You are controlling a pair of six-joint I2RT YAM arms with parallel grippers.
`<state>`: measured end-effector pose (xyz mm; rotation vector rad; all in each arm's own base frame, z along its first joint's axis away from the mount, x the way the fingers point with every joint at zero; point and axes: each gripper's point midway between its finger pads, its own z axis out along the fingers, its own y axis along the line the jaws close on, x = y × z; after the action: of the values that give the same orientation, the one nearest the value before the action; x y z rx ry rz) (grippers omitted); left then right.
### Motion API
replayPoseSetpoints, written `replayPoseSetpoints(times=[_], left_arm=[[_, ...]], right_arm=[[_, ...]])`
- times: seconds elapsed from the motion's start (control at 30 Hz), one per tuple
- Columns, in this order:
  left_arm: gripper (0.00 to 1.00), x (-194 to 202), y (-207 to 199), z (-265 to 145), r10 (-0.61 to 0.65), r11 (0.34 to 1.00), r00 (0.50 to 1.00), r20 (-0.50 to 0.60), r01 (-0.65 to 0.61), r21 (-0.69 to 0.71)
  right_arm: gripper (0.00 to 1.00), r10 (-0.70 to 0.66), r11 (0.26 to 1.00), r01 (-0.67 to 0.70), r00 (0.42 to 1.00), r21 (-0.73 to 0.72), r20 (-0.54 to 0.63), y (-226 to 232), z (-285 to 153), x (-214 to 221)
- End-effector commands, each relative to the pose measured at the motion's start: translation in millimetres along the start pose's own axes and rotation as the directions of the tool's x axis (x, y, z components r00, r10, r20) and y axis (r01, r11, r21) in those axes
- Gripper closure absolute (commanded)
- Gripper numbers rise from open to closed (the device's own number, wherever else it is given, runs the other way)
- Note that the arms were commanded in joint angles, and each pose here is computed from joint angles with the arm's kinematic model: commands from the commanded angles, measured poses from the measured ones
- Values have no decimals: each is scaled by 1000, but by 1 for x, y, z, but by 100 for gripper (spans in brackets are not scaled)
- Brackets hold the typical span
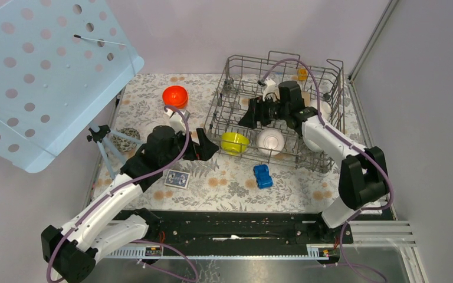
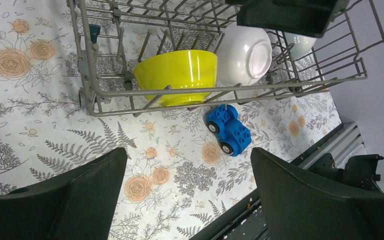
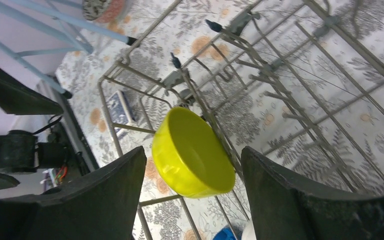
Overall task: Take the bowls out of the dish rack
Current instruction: Pick up the bowl from the dish rack.
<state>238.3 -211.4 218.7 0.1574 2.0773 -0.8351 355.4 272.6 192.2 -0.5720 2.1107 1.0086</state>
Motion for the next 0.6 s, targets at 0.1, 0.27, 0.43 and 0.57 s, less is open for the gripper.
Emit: replayPoseSetpoints(times=[0.1,0.27,0.43,0.57], left_arm=[[2,-6,-12,-3,16,998,999,29,-18,63],[2,-5,-13,-3,11,997,999,30,-13,72],[2,-1,-12,0,4,997,1000,12,-5,71],[2,0,-13,1,-1,997,1000,5,0,77]], right_arm=[[25,-9,960,-11,998,-281,-70,35,13,-11],[29,54,962,-87,990,-257,-132,21,29,1],[32,100,956,-143,980,-257,-173,17,34,16],[36,124,945,-178,972,-275,-201,18,35,25]])
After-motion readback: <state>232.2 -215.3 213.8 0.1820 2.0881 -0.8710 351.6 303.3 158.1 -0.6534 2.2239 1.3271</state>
